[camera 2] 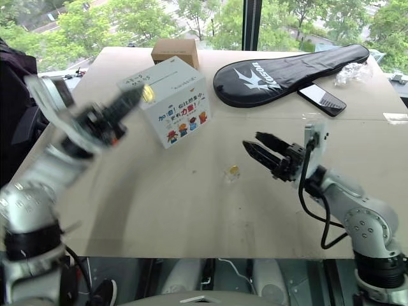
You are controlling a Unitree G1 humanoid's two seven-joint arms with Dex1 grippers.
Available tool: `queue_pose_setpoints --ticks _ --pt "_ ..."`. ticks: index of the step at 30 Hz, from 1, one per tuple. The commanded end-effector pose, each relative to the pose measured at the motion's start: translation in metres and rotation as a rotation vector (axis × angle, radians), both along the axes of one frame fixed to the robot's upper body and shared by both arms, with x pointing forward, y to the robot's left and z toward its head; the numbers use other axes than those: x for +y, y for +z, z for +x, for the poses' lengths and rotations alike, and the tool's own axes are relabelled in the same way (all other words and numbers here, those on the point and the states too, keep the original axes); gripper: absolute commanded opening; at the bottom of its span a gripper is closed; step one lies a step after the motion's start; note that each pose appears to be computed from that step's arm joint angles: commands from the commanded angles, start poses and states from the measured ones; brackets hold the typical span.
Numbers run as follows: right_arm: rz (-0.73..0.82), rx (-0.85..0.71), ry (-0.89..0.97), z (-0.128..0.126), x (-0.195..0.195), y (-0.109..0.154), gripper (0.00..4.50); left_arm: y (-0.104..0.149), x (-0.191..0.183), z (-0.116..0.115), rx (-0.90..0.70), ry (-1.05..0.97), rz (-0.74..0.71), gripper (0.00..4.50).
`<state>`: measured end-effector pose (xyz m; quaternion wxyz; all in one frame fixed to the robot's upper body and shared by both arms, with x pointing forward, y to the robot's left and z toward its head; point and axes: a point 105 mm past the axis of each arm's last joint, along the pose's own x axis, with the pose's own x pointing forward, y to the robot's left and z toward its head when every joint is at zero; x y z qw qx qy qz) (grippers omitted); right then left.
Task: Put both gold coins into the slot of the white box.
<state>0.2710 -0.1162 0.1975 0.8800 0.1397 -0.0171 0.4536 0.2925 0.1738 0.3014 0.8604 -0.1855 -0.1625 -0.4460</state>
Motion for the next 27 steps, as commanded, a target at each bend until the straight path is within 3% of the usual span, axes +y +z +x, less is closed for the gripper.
queue_pose_setpoints --ticks 1,6,13,17,21,27 --pt "-0.109 -0.239 0.058 -0.005 0.002 0.021 3.26 0.025 0.009 0.021 -0.133 0.129 0.203 0.00" --pt "-0.175 -0.358 0.070 0.004 0.007 0.042 3.26 0.031 0.028 0.057 -0.140 0.206 0.434 0.00" --pt "-0.190 -0.395 0.071 0.005 0.015 0.045 3.26 0.009 0.055 0.104 -0.006 0.209 0.546 0.00" --pt "-0.183 -0.399 0.067 0.004 0.017 0.046 3.26 -0.005 0.051 0.114 0.045 0.123 0.565 0.00" --pt "-0.175 -0.404 0.066 0.001 0.020 0.048 3.26 -0.013 0.057 0.123 0.077 0.162 0.605 0.00" --pt "-0.161 -0.404 0.047 -0.001 0.021 0.048 3.26 -0.024 0.053 0.120 0.104 0.085 0.673 0.00"
